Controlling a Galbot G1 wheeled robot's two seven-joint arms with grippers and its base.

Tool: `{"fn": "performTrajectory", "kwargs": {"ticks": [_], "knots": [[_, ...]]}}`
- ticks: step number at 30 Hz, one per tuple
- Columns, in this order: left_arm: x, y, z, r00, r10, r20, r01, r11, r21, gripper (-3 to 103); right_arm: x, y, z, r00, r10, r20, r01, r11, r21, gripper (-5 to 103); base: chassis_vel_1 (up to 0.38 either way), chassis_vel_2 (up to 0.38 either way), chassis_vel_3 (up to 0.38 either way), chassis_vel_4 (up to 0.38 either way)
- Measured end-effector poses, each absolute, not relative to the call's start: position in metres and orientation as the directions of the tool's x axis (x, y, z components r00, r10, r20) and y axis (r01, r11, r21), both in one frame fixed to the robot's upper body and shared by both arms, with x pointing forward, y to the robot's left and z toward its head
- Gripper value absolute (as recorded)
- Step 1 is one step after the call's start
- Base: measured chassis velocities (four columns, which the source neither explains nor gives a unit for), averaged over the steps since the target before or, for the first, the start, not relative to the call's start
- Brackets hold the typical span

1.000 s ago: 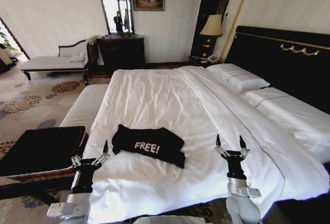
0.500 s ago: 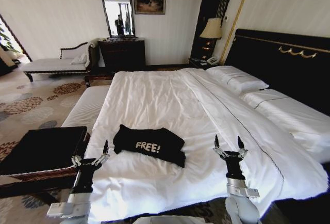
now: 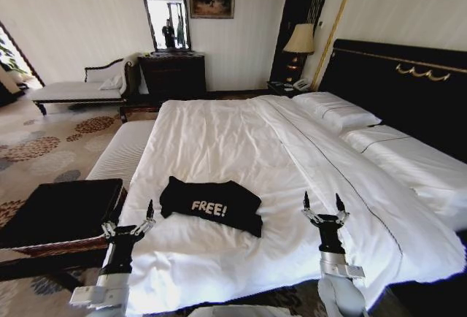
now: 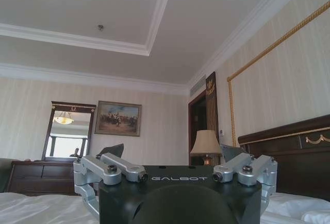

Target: Fold the clothes on the bed and place them into the basket.

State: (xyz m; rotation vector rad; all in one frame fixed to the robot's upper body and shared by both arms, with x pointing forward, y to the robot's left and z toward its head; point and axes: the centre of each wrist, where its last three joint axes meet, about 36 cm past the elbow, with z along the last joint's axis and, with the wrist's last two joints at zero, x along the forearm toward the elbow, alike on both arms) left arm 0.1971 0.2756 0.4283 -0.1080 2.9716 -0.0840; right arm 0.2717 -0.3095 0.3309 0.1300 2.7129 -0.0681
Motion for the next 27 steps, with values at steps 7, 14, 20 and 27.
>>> {"fn": "performTrajectory", "kwargs": {"ticks": [7,14,20,27], "knots": [[0.201,0.278,0.424,-0.985,-0.085,-0.152,-0.076,0.995,-0.063,100,0.278,-0.309,0.327,-0.907,0.074,-0.414,0.092,0.995,-0.026,100,0.0,0.0,0.0,0.0],[0.209,0.286,0.408,-0.987,-0.112,-0.113,-0.107,0.993,-0.056,100,0.291,-0.312,0.32,-0.904,0.07,-0.422,0.09,0.996,-0.027,100,0.0,0.0,0.0,0.0],[0.226,0.298,0.378,-0.987,-0.158,-0.003,-0.156,0.98,-0.12,100,0.304,-0.307,0.312,-0.904,0.066,-0.422,0.079,0.997,-0.015,100,0.0,0.0,0.0,0.0],[0.262,0.318,0.398,-0.971,-0.18,0.158,-0.22,0.93,-0.295,100,0.323,-0.293,0.297,-0.914,0.022,-0.405,0.025,1.0,-0.002,100,0.0,0.0,0.0,0.0]]}}
